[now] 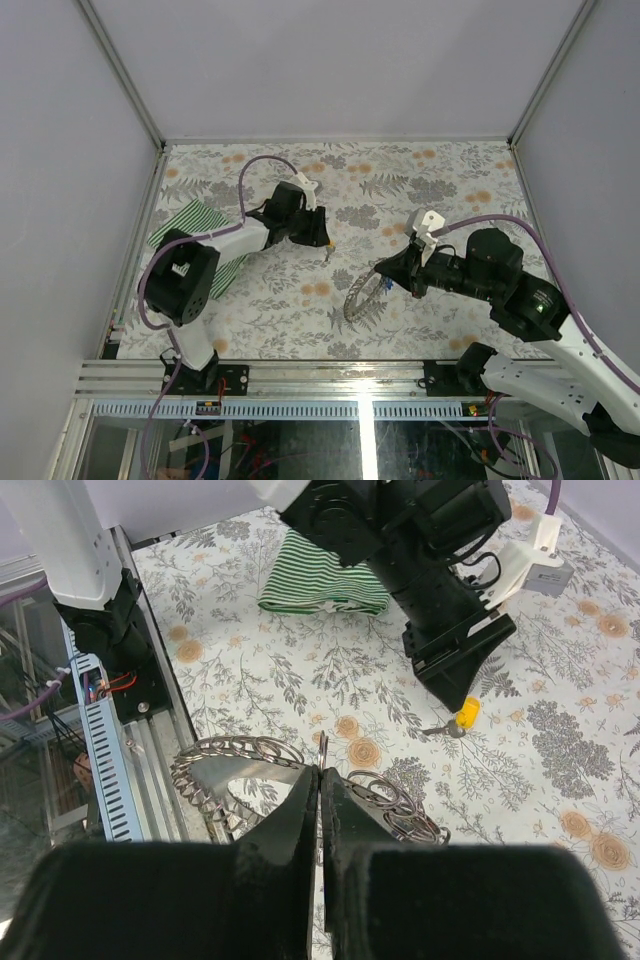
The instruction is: Put the keys on the keyring
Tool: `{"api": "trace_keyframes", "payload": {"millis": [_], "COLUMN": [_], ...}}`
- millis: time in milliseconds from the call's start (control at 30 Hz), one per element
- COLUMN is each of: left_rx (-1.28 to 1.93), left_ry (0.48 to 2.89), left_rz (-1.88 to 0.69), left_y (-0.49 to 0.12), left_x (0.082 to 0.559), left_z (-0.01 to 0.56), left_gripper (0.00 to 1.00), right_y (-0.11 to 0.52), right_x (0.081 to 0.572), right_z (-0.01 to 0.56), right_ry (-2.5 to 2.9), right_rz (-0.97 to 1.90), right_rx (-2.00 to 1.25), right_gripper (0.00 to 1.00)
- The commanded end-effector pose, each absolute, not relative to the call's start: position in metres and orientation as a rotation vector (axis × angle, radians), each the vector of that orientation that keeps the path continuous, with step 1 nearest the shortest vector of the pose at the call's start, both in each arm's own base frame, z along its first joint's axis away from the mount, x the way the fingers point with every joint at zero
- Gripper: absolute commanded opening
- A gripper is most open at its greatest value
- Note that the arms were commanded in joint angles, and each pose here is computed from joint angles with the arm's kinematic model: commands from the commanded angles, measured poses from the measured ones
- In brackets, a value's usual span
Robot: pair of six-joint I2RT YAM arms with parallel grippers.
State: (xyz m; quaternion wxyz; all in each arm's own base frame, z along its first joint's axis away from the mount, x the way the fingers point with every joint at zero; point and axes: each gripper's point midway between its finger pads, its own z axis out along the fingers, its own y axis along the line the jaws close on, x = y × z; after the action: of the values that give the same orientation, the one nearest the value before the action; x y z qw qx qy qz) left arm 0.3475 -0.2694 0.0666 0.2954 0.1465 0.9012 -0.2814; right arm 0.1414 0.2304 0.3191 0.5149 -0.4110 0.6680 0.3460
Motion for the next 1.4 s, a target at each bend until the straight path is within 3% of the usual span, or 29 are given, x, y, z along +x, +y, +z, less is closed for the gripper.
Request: {"api": "trace_keyframes", "payload": {"millis": [0, 1067, 1367], "left_rx": [0.455, 0.478, 0.484], "left_ry": [2.325, 2.467, 2.495], "left_rz": [-0.812, -0.803, -0.81], "left_y": [-0.278, -0.277, -0.28], "left_x": [0.375, 0.376, 0.376], "left_z": [0.073, 0.023, 0.009], "left_gripper": [0.48, 0.43, 0.35], "right_y": [0.23, 0.243, 0.242], "right_x": [0.141, 0.139, 0.138], "right_z": [0.34, 0.345, 0.347], "right_ry": [1.528, 1.505, 1.499], "right_rz": [0.849, 0.917, 0.921], "right_rx": [-0.945, -0.955, -0.947], "right_gripper": [0.0, 0.0, 0.0]}}
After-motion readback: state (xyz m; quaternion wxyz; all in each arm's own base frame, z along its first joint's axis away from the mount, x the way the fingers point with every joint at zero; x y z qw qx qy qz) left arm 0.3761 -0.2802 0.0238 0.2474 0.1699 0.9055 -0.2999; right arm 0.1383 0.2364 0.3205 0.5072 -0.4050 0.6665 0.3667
